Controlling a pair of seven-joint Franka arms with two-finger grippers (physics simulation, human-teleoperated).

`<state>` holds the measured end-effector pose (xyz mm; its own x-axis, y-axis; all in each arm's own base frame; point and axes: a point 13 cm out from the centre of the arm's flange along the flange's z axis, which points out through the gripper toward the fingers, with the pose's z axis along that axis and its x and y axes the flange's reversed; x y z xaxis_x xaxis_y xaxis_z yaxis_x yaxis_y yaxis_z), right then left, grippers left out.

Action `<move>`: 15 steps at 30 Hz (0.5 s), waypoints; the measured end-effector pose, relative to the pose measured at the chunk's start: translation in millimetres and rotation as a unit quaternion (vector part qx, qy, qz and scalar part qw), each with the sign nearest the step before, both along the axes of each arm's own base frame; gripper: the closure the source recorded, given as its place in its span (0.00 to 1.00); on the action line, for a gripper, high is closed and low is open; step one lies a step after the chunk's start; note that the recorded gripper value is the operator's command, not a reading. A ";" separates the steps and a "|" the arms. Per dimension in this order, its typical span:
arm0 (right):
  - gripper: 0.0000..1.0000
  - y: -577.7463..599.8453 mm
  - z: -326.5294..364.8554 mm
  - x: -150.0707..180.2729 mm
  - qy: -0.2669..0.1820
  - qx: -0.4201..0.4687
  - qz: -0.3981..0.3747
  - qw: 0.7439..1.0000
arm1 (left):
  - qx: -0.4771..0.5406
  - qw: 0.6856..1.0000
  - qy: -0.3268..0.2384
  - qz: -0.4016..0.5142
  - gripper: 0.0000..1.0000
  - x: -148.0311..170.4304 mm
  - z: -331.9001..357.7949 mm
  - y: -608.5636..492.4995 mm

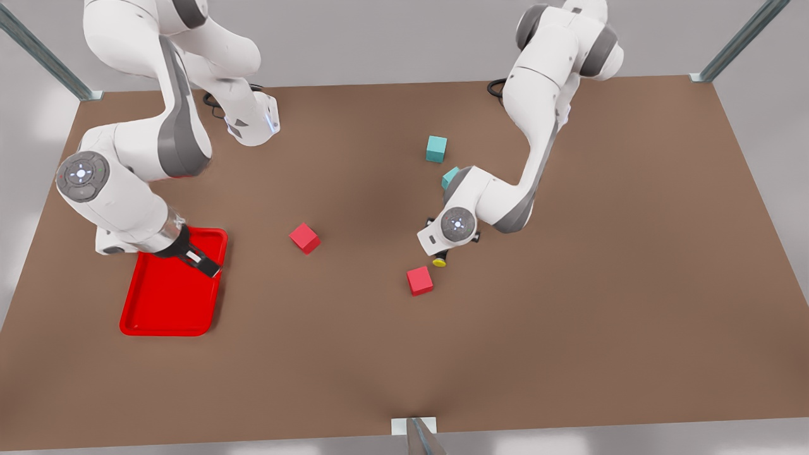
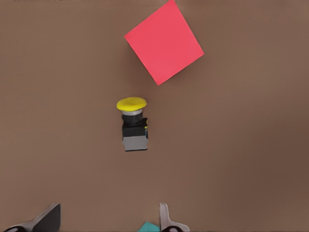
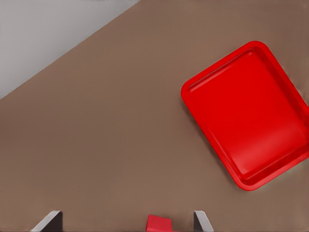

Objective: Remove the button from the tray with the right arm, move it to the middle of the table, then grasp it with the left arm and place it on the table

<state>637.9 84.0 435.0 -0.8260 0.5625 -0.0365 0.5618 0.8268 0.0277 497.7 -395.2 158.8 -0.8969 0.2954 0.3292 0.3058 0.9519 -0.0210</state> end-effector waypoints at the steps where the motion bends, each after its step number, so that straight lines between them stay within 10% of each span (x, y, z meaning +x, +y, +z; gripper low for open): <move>1: 0.00 -23.0 4.7 -0.3 0.003 -0.004 0.002 1.000 | -0.001 1.000 -0.013 0.017 0.00 3.0 -20.6 -0.5; 15: 0.00 -71.9 2.9 -17.7 0.044 -0.017 0.139 0.989 | -0.027 0.990 -0.135 0.020 0.00 -3.8 -104.2 -9.9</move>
<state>620.3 12.1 437.9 -0.9497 0.3119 0.0276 0.3107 0.9496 -0.0409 493.9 -405.1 54.6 -0.9615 0.2680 0.0607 0.2688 0.9632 0.0060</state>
